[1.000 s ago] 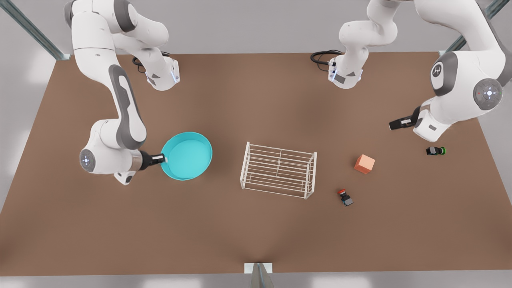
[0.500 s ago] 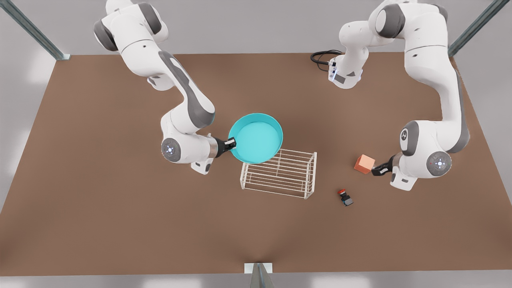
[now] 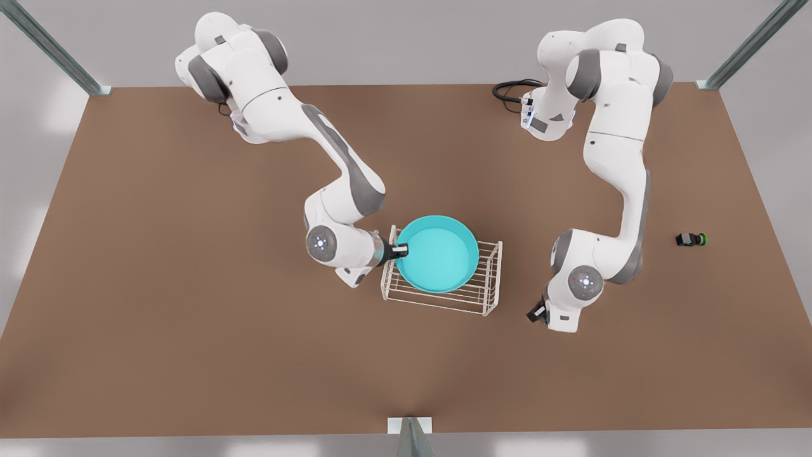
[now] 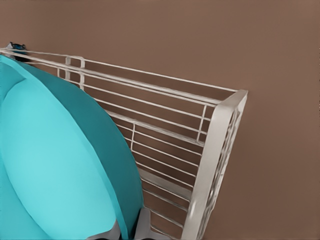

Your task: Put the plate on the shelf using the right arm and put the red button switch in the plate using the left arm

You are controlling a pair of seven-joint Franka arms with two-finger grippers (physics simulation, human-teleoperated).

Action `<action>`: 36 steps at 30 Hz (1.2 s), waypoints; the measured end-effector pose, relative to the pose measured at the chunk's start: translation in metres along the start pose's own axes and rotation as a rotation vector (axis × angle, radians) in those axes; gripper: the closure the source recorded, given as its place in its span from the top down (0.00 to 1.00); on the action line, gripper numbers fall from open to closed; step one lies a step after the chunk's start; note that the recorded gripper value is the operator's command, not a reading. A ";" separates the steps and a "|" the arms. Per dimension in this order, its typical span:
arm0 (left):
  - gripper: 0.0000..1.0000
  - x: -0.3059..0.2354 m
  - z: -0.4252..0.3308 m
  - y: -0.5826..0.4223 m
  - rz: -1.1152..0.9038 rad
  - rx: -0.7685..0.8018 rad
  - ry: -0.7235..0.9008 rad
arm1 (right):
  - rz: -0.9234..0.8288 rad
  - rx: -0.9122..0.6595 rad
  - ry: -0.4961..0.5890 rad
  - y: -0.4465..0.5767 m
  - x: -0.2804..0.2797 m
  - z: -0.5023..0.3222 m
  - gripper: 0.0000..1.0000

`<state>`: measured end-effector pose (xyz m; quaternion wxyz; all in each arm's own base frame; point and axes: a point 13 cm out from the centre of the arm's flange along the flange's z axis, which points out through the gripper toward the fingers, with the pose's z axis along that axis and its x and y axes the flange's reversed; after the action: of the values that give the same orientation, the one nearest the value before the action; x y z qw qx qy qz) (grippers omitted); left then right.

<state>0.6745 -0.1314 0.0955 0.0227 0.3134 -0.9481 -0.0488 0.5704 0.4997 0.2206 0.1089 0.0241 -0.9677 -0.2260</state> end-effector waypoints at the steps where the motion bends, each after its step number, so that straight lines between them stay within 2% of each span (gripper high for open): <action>1: 1.00 0.000 0.007 -0.001 -0.002 0.009 -0.011 | 0.012 0.002 -0.002 0.000 0.000 0.001 0.88; 2: 1.00 -0.002 0.010 -0.003 -0.005 0.023 -0.024 | 0.025 0.002 -0.004 0.000 -0.001 0.001 1.00; 4: 1.00 -0.014 0.018 -0.001 -0.019 0.046 -0.044 | 0.046 -0.005 -0.013 0.003 -0.002 -0.003 1.00; 6: 1.00 -0.019 0.030 -0.001 -0.021 0.062 -0.056 | 0.058 -0.030 -0.051 0.013 -0.004 -0.041 1.00; 9: 1.00 -0.021 0.040 0.001 -0.005 0.069 -0.076 | 0.115 -0.083 -0.167 -0.018 -0.021 -0.187 1.00; 11: 1.00 -0.026 0.037 -0.003 0.002 0.083 -0.095 | 0.144 0.100 -0.255 -0.124 -0.046 -0.253 1.00; 13: 1.00 -0.039 0.022 -0.008 0.001 0.109 -0.125 | 0.183 0.287 -0.286 -0.231 -0.058 -0.296 1.00; 16: 1.00 -0.058 -0.004 -0.017 0.010 0.126 -0.165 | 0.146 0.457 -0.251 -0.286 -0.056 -0.305 1.00; 20: 1.00 -0.063 0.015 -0.005 0.031 0.079 -0.158 | 0.106 0.551 -0.201 -0.319 -0.050 -0.310 1.00; 24: 1.00 -0.042 0.036 0.002 0.058 0.037 -0.127 | 0.134 0.491 -0.169 -0.362 -0.044 -0.327 1.00; 36: 1.00 -0.035 0.046 0.007 0.063 0.023 -0.107 | 0.005 0.450 -0.046 -0.359 -0.017 -0.326 1.00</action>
<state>0.6948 -0.1013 0.0499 -0.0301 0.2804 -0.9579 -0.0539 0.6587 0.0381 0.3432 0.0794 0.0404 -0.9960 -0.0049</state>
